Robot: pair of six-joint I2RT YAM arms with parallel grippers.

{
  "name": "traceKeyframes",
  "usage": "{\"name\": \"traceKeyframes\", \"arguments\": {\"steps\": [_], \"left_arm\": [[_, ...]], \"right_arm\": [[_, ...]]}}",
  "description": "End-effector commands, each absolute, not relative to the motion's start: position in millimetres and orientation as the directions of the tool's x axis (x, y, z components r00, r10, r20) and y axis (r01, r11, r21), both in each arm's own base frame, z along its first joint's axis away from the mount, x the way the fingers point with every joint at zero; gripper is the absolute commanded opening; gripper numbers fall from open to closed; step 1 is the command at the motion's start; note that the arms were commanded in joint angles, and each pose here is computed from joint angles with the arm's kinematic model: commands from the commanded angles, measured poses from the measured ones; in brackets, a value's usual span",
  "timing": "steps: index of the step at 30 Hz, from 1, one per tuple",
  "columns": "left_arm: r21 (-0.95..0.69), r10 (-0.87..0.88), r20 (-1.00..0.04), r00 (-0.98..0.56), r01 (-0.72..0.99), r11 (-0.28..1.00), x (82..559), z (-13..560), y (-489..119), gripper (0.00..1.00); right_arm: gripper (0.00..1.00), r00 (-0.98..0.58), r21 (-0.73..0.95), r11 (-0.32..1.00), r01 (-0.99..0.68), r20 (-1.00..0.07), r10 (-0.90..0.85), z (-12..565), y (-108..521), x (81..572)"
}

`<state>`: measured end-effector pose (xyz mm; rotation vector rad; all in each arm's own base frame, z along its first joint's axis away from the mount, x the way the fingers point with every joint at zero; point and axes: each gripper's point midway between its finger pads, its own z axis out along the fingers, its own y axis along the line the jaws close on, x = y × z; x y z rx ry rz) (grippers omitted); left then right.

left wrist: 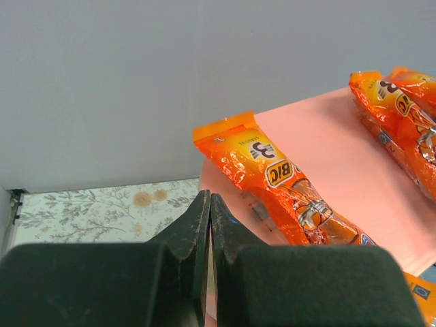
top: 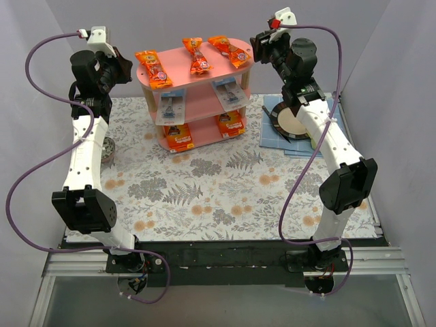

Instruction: Place and organize the shaving razors onto the shelf

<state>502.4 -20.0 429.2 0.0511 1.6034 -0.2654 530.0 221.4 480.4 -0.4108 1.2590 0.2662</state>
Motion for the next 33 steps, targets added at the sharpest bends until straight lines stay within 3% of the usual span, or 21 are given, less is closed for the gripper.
{"name": "traceKeyframes", "arguments": {"steps": [1,33], "left_arm": [[-0.184,-0.17,-0.982,-0.076,0.262,0.947,491.9,431.4,-34.6,0.0],[-0.287,-0.23,-0.954,-0.194,0.357,0.889,486.6,395.9,-86.9,0.0]], "right_arm": [[0.57,0.356,-0.164,0.904,-0.395,-0.934,-0.015,504.3,213.8,524.9],[0.58,0.347,-0.174,0.914,-0.368,-0.937,-0.039,496.8,204.1,535.0]]}}
